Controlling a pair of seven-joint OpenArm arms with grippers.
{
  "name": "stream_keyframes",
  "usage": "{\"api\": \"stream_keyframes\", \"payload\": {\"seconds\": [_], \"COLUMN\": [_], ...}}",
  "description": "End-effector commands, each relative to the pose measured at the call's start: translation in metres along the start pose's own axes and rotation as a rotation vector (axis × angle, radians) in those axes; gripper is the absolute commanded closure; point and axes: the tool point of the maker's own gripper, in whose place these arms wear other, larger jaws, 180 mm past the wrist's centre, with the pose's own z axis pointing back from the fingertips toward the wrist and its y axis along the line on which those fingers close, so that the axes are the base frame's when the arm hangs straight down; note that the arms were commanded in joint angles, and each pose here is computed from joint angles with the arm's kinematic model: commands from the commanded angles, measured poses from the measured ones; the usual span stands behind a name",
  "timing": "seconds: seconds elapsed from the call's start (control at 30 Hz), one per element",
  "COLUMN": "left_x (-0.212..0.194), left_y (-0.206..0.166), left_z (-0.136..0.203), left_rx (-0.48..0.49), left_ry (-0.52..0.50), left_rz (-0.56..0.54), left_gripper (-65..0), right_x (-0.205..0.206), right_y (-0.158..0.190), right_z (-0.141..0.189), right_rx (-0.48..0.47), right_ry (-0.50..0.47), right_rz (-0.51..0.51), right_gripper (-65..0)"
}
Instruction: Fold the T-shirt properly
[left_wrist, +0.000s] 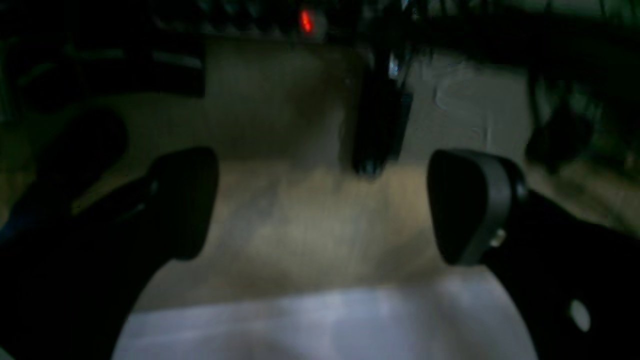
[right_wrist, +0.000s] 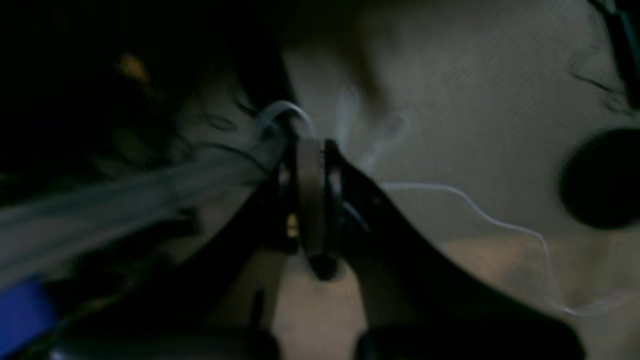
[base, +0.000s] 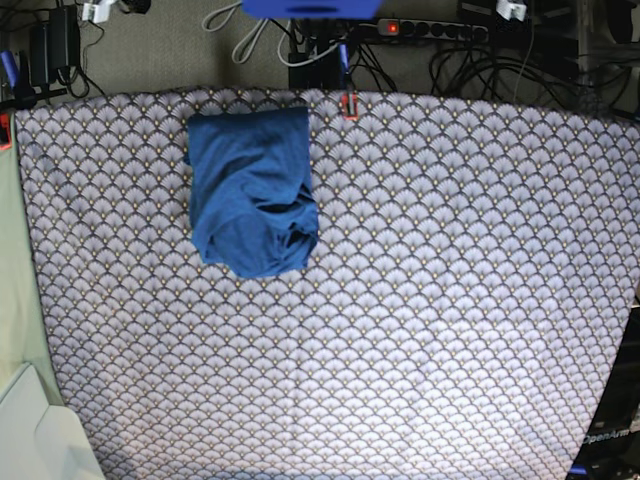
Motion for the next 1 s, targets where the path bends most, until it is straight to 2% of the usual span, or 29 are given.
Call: {"api": "stream_keyframes", "payload": {"seconds": [0.0, 0.03, 0.13, 0.23, 0.43, 0.7, 0.87, 0.97], "left_x": [-0.005, -0.008, -0.013, -0.016, 0.008, 0.044, 0.066, 0.070], "left_y": [-0.008, -0.014, -0.020, -0.042, -0.071, -0.059, -0.046, -0.058], "left_z": [-0.002, -0.008, -0.024, -0.043, -0.071, -0.084, -0.086, -0.091], "left_rx": [-0.029, -0.045, -0.015, -0.022, -0.002, 0.119, 0.201, 0.189], "left_ry": [0.000, 0.010, 0.045, 0.070, 0.062, 0.036, 0.014, 0.016], "left_rz": [0.003, 0.004, 0.011, 0.001, -0.039, -0.048, -0.058, -0.079], "left_gripper": [-65.0, -65.0, -65.0, -65.0, -65.0, -65.0, -65.0, -65.0], "right_x": [0.008, 0.006, -0.004, -0.009, -0.008, -0.015, -0.014, -0.004], "right_y": [-0.008, -0.008, -0.002, 0.000, 0.015, 0.051, 0.080, 0.083], "right_z": [0.002, 0.000, -0.011, -0.021, -0.041, -0.061, -0.078, -0.083], "right_rx": [-0.015, -0.027, -0.053, -0.083, -0.130, -0.157, -0.157, -0.187], "right_ry": [-0.025, -0.016, 0.026, 0.072, 0.099, 0.118, 0.138, 0.120], "right_rz": [0.023, 0.044, 0.097, 0.154, 0.323, 0.545, 0.625, 0.653], "right_gripper": [0.0, 0.0, 0.0, 0.0, 0.0, 0.0, 0.0, 0.0]}}
